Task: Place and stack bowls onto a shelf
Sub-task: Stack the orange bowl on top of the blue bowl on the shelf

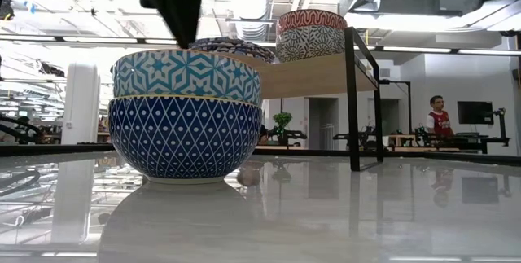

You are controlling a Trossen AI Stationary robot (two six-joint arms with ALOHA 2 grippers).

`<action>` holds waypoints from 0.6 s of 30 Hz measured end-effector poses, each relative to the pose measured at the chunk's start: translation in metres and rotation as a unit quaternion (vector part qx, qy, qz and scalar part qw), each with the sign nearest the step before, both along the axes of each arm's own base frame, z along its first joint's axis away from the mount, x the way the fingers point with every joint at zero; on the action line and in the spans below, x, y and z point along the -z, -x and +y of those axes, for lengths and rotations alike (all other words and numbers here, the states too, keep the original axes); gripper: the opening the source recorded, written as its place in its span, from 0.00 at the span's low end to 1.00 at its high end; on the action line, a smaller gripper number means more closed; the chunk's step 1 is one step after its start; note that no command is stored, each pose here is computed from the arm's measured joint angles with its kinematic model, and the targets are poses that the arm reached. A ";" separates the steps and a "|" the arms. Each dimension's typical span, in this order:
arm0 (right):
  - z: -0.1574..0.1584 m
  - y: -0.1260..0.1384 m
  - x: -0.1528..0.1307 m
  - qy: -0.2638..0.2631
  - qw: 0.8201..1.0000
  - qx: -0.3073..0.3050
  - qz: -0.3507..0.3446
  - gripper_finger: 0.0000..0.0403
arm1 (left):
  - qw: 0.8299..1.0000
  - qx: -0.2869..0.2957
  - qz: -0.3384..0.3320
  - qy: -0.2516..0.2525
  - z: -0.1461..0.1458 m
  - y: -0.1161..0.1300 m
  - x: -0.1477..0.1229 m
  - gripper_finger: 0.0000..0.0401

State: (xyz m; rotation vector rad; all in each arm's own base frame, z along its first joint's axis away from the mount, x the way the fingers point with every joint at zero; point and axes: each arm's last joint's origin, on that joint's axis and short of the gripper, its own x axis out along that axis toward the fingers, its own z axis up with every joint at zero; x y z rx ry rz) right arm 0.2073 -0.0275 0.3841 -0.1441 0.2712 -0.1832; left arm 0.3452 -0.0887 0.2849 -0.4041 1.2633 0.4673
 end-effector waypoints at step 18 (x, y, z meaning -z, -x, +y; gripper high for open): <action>0.000 0.002 0.006 -0.016 0.999 0.006 0.032 0.05 | 0.980 -0.103 -0.140 0.099 0.015 0.067 0.022 0.58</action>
